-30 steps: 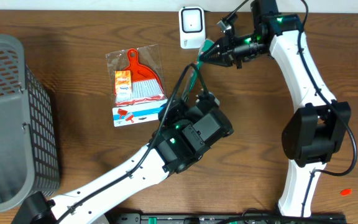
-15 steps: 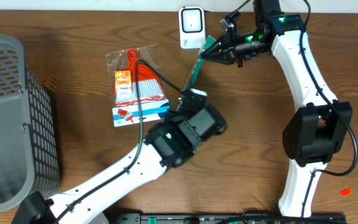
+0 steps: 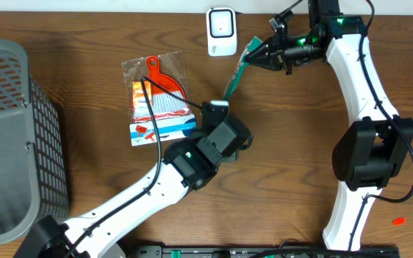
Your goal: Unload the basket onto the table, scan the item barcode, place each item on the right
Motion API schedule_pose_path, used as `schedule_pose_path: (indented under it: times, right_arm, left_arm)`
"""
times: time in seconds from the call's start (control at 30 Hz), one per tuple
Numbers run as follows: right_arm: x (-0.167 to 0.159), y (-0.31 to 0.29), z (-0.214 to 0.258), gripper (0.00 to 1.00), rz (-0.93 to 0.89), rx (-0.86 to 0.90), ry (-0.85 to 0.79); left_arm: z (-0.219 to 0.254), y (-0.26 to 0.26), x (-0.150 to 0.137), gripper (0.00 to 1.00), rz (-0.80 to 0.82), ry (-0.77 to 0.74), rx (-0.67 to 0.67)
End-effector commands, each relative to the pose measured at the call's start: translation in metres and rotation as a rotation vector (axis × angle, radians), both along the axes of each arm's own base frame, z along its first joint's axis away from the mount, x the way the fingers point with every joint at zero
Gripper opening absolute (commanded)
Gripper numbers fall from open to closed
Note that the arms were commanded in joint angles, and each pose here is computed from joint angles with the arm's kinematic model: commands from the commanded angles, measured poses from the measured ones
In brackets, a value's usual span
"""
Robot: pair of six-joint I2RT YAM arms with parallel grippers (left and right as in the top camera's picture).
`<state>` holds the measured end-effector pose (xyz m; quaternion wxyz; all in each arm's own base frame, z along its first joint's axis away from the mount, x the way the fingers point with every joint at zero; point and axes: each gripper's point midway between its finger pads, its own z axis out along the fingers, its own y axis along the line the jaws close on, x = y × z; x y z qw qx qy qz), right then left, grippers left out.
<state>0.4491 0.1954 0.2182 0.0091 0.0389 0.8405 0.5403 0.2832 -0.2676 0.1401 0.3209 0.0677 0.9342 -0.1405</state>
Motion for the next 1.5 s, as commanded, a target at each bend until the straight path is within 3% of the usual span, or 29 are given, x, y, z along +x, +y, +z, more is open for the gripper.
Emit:
schedule_pose_path:
  times: [0.0,0.37,0.63,0.83,0.97,1.03,1.13,1.17,1.47]
  right_arm:
    - [0.0,0.001,0.01,0.01,0.004,0.019,-0.015]
    - [-0.001,0.002,0.01,0.01,0.005,0.018,-0.012]
    - [-0.004,0.002,0.009,0.01,0.005,0.017,0.009]
    - [-0.008,0.004,0.013,0.01,0.016,0.045,0.028]
    - [-0.01,0.005,0.016,0.01,0.022,0.065,0.031]
    - [-0.01,0.005,0.016,0.01,0.022,0.064,0.036]
    - [-0.011,0.005,0.016,0.01,0.022,0.063,0.039]
    - [-0.011,0.005,0.016,0.01,0.022,0.063,0.04]
    - [-0.011,0.006,0.016,0.02,0.022,0.064,0.044]
  left_arm:
    - [-0.023,0.007,-0.008,0.65,-0.003,0.035,0.011]
    - [-0.019,0.011,0.013,0.65,0.042,-0.088,0.001]
    - [-0.011,0.018,0.028,0.65,0.003,-0.201,0.113]
    - [-0.027,0.013,0.032,0.64,-0.014,-0.194,0.145]
    - [-0.037,0.0,0.034,0.55,-0.042,-0.179,0.112]
    - [-0.042,-0.006,0.035,0.45,-0.055,-0.174,0.096]
    - [-0.046,-0.007,0.036,0.15,-0.055,-0.172,0.102]
    - [-0.046,-0.006,0.037,0.11,-0.052,-0.173,0.106]
    - [-0.037,0.021,0.049,0.07,-0.037,-0.278,0.306]
